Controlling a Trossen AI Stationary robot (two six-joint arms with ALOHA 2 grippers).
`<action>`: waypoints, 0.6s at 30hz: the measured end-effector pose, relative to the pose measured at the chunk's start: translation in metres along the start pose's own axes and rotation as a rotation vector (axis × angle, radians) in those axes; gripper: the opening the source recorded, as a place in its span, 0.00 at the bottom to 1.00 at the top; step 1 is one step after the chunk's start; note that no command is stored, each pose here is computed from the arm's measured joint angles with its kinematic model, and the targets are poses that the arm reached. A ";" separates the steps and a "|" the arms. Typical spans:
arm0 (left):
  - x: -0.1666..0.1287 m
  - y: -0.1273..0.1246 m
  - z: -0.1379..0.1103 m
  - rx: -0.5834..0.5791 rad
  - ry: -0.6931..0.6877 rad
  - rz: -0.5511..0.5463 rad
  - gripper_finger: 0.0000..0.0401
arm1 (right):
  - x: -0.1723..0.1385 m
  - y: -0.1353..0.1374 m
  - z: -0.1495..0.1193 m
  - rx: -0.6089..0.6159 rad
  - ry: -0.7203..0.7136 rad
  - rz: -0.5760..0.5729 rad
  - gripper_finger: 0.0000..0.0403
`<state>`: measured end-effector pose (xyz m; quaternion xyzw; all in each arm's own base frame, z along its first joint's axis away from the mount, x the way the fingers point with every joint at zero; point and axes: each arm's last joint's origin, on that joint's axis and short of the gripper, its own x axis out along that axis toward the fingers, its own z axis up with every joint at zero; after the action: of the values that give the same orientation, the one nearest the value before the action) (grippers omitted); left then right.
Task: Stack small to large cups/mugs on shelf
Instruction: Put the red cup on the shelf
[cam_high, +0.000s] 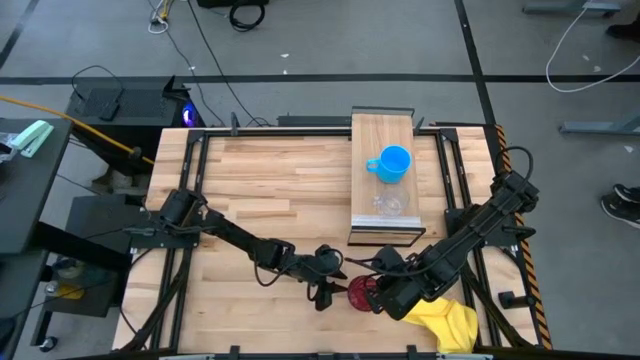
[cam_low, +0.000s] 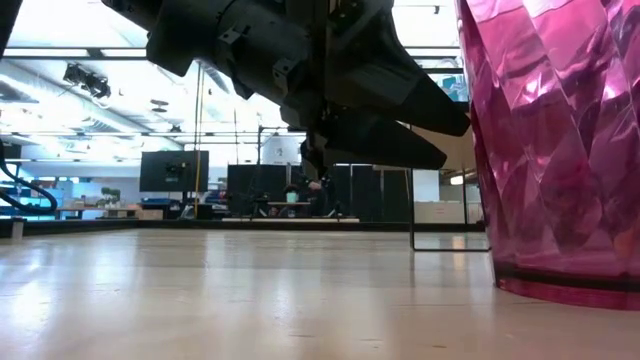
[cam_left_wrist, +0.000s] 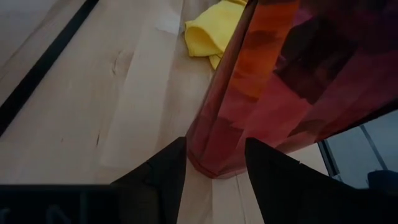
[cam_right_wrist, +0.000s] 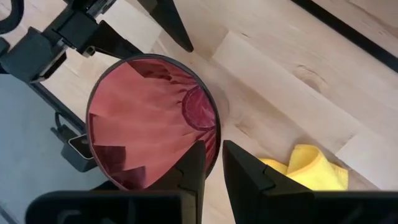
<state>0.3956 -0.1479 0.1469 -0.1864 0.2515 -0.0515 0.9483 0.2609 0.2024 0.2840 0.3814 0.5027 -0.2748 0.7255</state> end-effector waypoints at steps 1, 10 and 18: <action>0.000 0.000 0.000 0.000 0.000 0.000 0.43 | 0.001 0.000 0.001 -0.001 0.000 -0.004 0.15; 0.000 0.000 0.000 -0.001 0.000 0.000 0.43 | 0.011 0.002 0.003 -0.026 0.012 -0.035 0.15; 0.000 0.000 0.000 -0.001 0.000 0.000 0.43 | 0.022 0.004 0.002 -0.051 0.038 -0.066 0.15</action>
<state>0.3957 -0.1478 0.1469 -0.1869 0.2514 -0.0511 0.9483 0.2730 0.2029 0.2651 0.3510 0.5356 -0.2784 0.7158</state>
